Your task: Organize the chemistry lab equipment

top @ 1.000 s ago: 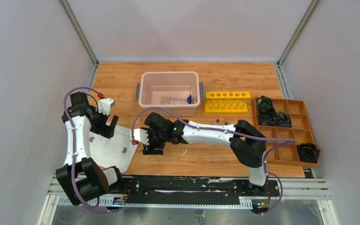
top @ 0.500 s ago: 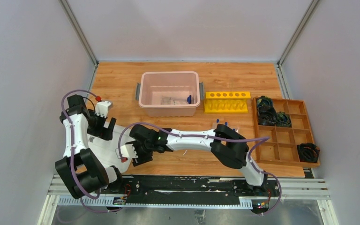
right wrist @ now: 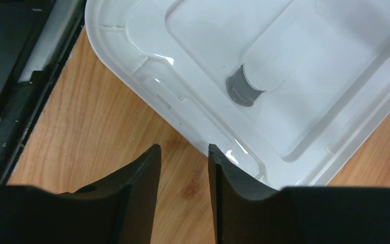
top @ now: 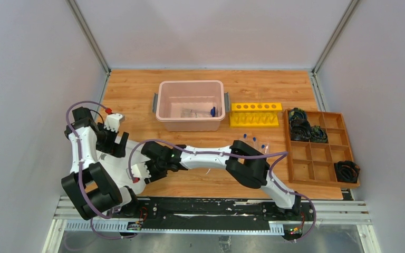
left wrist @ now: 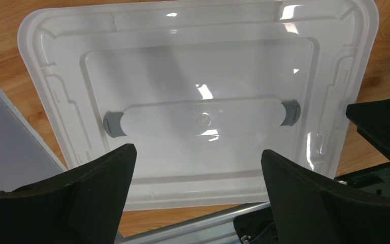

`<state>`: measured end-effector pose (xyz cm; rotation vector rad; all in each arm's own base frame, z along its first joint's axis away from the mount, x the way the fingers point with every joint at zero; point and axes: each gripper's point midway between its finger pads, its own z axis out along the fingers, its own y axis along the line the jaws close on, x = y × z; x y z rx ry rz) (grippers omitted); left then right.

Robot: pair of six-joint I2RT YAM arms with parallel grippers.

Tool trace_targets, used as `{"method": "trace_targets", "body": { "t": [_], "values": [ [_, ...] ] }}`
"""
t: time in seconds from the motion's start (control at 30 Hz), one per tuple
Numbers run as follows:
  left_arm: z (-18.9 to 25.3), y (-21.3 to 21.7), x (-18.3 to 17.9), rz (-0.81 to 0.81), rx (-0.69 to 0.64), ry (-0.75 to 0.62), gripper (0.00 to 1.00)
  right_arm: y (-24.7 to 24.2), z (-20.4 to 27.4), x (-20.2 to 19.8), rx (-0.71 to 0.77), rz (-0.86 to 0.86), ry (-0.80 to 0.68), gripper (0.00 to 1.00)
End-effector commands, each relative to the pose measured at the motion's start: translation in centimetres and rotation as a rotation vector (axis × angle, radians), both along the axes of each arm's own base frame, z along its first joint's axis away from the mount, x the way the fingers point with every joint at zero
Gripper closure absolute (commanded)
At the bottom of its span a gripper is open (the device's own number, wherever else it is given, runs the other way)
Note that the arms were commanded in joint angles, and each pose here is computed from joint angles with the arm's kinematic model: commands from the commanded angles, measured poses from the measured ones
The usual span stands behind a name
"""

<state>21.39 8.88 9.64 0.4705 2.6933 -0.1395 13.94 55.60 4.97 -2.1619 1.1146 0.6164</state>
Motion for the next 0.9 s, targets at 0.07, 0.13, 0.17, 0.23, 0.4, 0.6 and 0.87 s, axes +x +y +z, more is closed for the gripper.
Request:
{"method": "trace_targets", "body": {
  "t": [0.07,0.13,0.17,0.23,0.4,0.6,0.87],
  "values": [
    [2.1,-0.7,0.9,-0.077,-0.003,-0.11,0.0,0.6,-1.3,0.3,-0.011,0.015,-0.044,0.66],
    [2.5,-1.2,0.9,-0.102,-0.014,-0.139,0.0,0.6,-1.6,0.4,-0.017,0.017,-0.05,0.71],
    [2.7,-1.5,1.0,-0.115,-0.022,-0.157,0.0,0.5,-1.8,0.5,-0.021,0.019,-0.053,0.75],
    [3.1,-2.1,1.1,-0.136,-0.036,-0.188,0.0,0.4,-2.2,0.6,-0.032,0.02,-0.058,0.8],
    [4.6,-3.7,1.1,-0.21,-0.062,-0.282,0.0,0.1,-3.1,0.7,-0.054,0.021,-0.05,0.98],
    [10.5,-6.5,2.2,-0.272,-0.109,-0.515,0.0,1.0,-1.4,0.9,-0.005,0.009,-0.051,1.0],
    [20.9,-8.1,2.4,-0.345,-0.03,-0.791,0.0,2.0,6.1,1.9,0.219,-0.106,0.154,1.0]
  ]
}}
